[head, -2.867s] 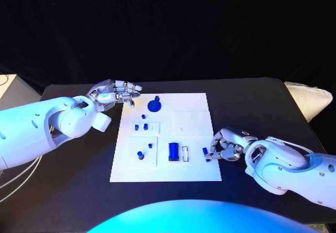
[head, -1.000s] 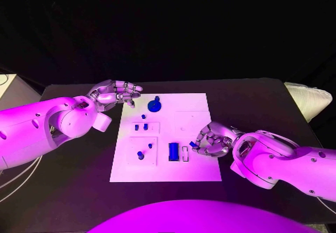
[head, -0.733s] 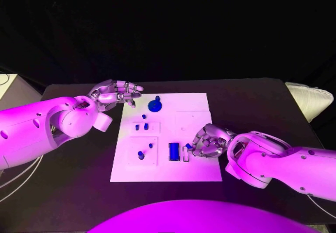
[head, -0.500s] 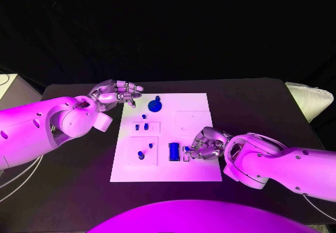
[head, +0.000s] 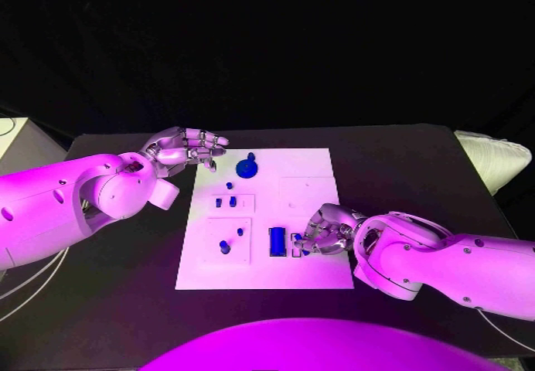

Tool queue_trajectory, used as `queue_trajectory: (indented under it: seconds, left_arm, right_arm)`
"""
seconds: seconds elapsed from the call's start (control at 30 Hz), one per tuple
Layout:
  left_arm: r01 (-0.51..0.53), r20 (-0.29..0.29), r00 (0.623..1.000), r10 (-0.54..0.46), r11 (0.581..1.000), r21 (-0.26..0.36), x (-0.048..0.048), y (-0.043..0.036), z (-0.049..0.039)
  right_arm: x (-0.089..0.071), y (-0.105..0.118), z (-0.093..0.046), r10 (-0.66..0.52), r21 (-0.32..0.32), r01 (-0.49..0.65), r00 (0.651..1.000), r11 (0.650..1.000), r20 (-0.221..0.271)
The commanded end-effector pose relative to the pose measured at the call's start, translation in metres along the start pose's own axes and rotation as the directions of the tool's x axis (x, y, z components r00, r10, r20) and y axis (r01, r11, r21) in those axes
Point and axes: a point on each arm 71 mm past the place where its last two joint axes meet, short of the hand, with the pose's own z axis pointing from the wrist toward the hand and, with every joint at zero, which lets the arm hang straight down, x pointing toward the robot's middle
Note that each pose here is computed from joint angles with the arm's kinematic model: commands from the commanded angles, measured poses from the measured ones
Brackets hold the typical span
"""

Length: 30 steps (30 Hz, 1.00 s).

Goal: Assemble the parts on the task board

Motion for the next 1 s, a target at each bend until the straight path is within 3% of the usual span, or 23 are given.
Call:
queue_trajectory:
  seconds: [0.03, 1.0]
  left_arm:
    - [0.003, -0.02, 1.0, -0.003, 1.0, 0.006, 0.003, -0.0009, 0.0008]
    - [0.003, -0.021, 1.0, -0.003, 1.0, 0.004, 0.0031, -0.0008, 0.0005]
  right_arm:
    - [0.0008, 0.0021, 0.0006, -0.021, -0.005, 0.021, 1.0, 1.0, 0.009]
    - [0.0059, 0.0041, 0.0077, -0.035, 0.005, 0.035, 0.999, 0.999, -0.034]
